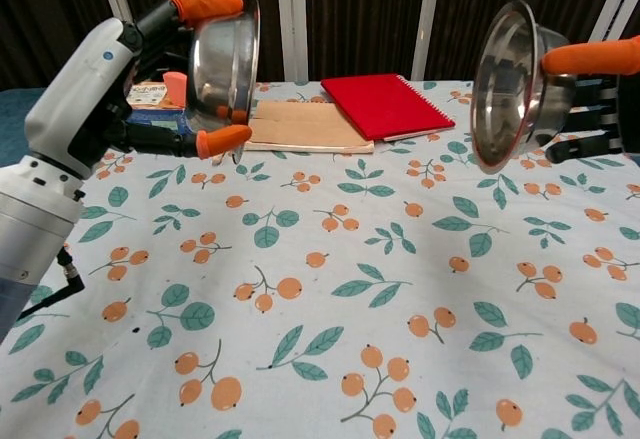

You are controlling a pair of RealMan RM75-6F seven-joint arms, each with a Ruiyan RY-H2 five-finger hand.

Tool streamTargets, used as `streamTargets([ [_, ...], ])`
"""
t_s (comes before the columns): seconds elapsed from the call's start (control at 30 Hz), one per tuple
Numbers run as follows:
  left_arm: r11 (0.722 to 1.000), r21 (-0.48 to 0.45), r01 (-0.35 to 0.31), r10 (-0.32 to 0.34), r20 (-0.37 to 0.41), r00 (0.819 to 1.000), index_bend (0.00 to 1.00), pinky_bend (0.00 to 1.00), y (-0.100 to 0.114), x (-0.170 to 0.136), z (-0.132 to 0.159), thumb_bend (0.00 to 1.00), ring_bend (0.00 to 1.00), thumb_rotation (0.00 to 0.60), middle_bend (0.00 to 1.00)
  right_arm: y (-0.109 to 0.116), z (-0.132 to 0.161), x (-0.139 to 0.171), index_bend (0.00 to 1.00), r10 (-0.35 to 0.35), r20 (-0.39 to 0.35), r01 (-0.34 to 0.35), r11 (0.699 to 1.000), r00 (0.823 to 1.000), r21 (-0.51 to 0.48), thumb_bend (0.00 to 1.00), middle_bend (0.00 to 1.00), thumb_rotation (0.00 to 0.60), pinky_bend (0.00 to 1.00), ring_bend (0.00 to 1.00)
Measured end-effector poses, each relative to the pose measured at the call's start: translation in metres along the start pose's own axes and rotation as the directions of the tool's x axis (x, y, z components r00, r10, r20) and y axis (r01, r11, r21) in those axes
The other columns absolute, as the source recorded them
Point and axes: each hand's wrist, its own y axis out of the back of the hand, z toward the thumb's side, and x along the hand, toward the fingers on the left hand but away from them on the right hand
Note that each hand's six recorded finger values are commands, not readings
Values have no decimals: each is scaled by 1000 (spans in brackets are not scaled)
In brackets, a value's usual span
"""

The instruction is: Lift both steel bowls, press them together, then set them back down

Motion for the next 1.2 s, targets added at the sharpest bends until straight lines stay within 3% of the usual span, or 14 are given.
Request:
streamTargets([
  [0.27,999,-39,33,-33,-5,999,466,722,-19,-2,6,333,464,600,600,-27,7,-18,832,50,-9,-50,998,999,-25,407,750,600,544,627],
  [0.47,997,-63,46,-46,5,999,466,721,-39,14,16,331,464,600,599,-41,13,-29,832,63,-15,-64,997,998,-51,409,750,600,544,627],
  [1.0,995,-86,54,-49,61,997,466,718,-48,6,28,330,464,600,599,-82,10,-37,832,113,-10,-113,991,994,-72,409,750,600,544,627],
  [1.2,993,-97,68,-62,61,996,466,717,-63,13,30,330,464,600,599,-90,9,-37,832,110,-9,-110,990,994,-91,410,750,600,544,628],
])
